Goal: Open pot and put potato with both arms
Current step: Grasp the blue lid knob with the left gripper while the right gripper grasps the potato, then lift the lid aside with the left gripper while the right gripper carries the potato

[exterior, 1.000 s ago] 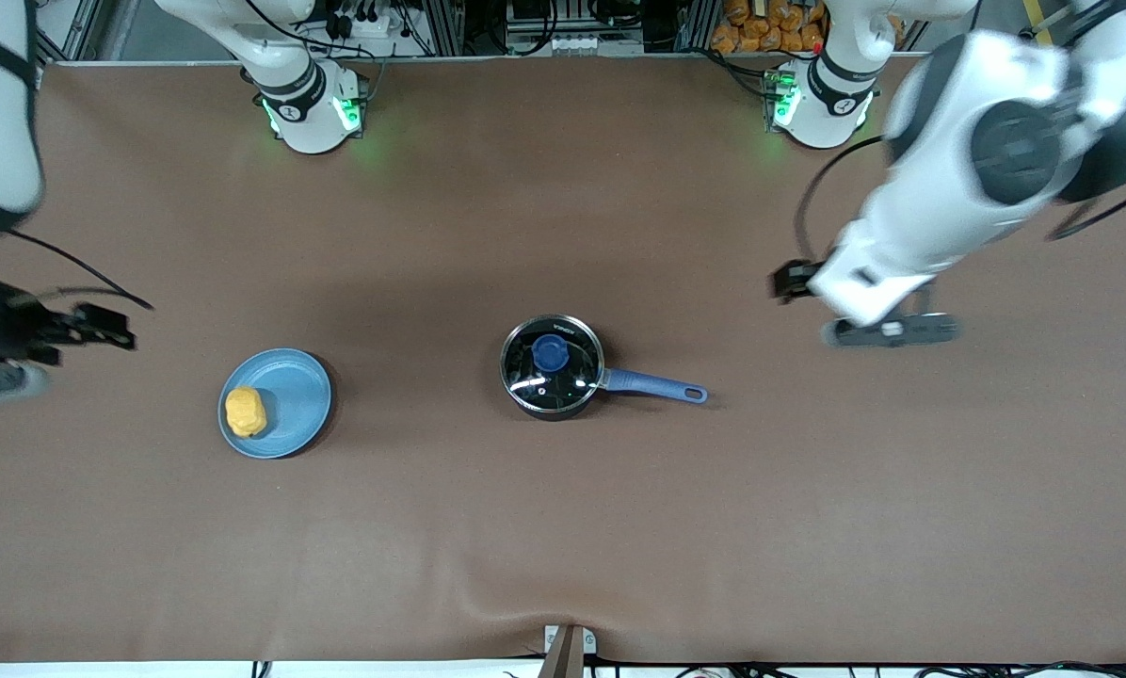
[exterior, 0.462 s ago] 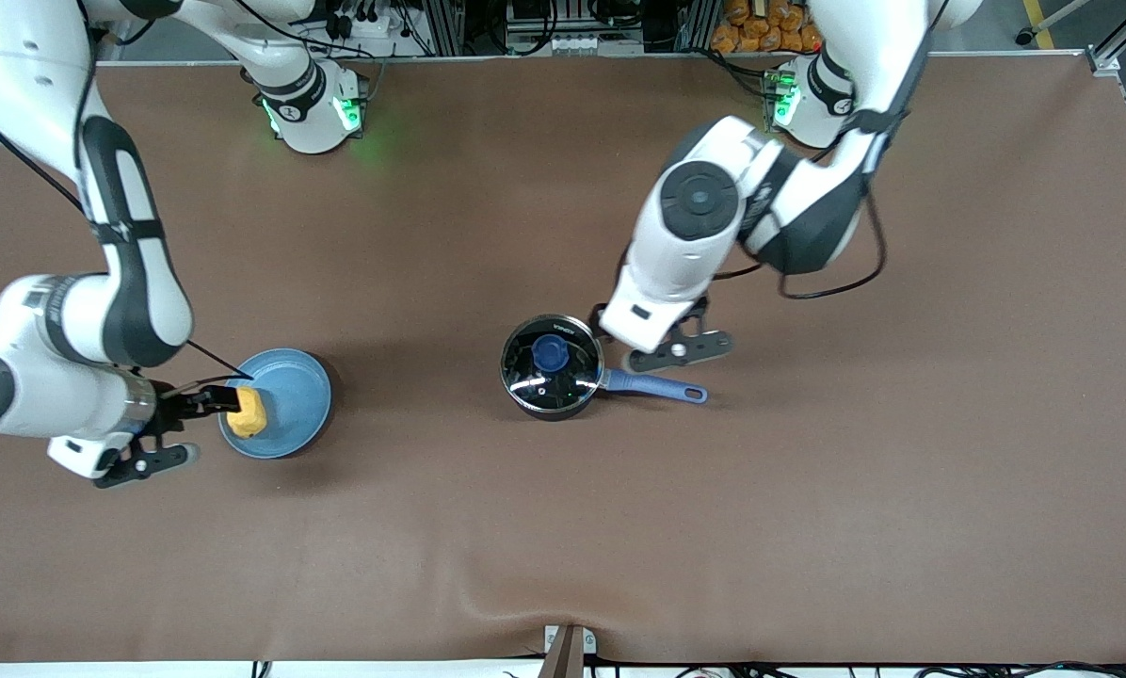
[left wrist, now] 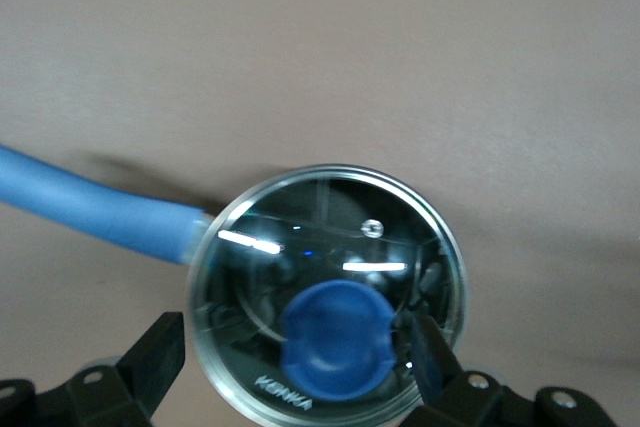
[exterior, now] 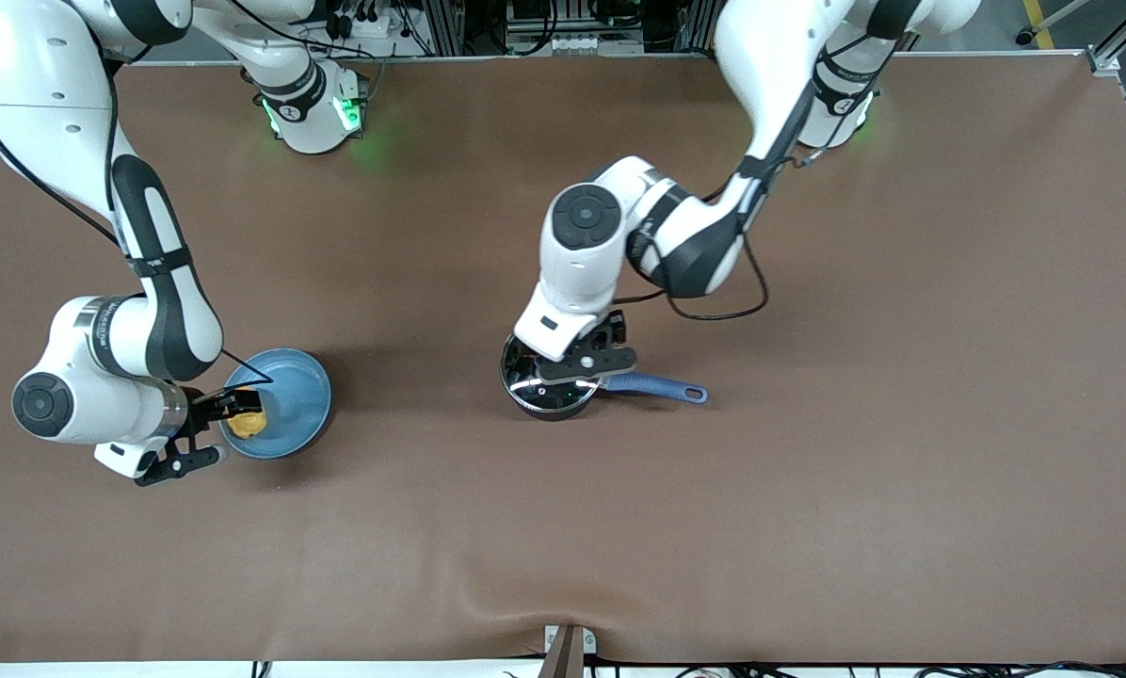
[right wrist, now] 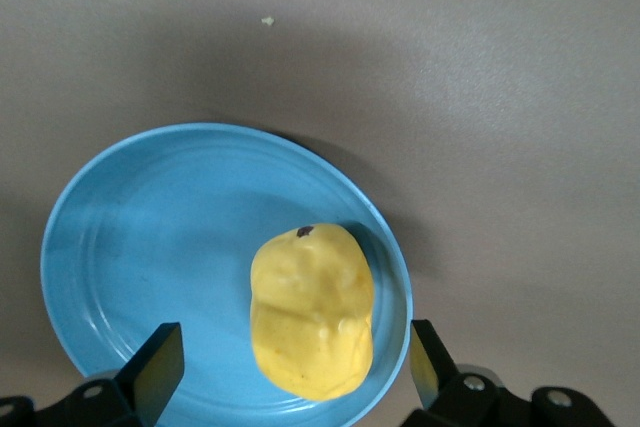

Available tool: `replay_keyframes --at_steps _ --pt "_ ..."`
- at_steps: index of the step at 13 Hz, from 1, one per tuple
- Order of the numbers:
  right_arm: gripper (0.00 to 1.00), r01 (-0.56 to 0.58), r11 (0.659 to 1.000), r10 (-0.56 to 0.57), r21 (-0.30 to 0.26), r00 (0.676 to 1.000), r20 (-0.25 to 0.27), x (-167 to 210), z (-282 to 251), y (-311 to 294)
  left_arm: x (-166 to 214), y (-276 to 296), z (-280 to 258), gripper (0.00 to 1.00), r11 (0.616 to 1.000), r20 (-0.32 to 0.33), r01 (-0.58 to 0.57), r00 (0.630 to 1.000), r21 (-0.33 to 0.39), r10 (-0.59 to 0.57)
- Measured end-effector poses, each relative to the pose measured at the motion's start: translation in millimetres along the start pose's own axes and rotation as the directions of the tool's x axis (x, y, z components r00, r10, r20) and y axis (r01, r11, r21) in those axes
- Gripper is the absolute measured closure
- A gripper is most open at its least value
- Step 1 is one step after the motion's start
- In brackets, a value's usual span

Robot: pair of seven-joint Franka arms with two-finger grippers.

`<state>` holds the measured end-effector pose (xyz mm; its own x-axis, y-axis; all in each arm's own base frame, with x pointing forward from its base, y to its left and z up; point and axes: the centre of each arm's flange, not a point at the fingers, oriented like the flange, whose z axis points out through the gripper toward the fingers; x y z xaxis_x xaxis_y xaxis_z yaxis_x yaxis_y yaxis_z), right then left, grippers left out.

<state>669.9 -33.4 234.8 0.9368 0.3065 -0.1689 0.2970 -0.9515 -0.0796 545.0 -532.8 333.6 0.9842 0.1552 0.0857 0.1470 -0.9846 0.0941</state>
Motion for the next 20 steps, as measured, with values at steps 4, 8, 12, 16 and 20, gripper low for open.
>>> replay_keyframes --at_steps 4,8,12,16,20 --pt "0.00 -0.001 1.000 0.001 -0.005 1.000 -0.010 -2.7 17.8 -0.3 -6.6 11.2 13.1 0.00 1.000 -0.021 -0.015 1.000 -0.020 0.015" --pt "0.00 -0.002 1.000 0.002 -0.002 1.000 0.001 -4.5 39.4 -0.1 -11.7 11.6 29.2 0.07 1.000 -0.011 -0.022 1.000 -0.001 0.022" --pt "0.19 0.002 1.000 -0.002 0.000 1.000 0.005 -6.3 44.9 -0.7 -14.4 11.8 36.2 0.17 1.000 -0.005 -0.025 1.000 0.007 0.025" --pt "0.40 0.026 1.000 -0.026 -0.004 1.000 -0.003 -4.1 41.9 -2.3 -16.0 11.0 45.8 0.40 1.000 0.002 -0.026 1.000 0.016 0.026" --pt "0.40 0.012 1.000 -0.012 0.017 1.000 -0.013 10.8 17.1 -26.4 -11.3 9.6 31.6 0.40 0.999 0.003 -0.021 1.000 0.027 0.021"
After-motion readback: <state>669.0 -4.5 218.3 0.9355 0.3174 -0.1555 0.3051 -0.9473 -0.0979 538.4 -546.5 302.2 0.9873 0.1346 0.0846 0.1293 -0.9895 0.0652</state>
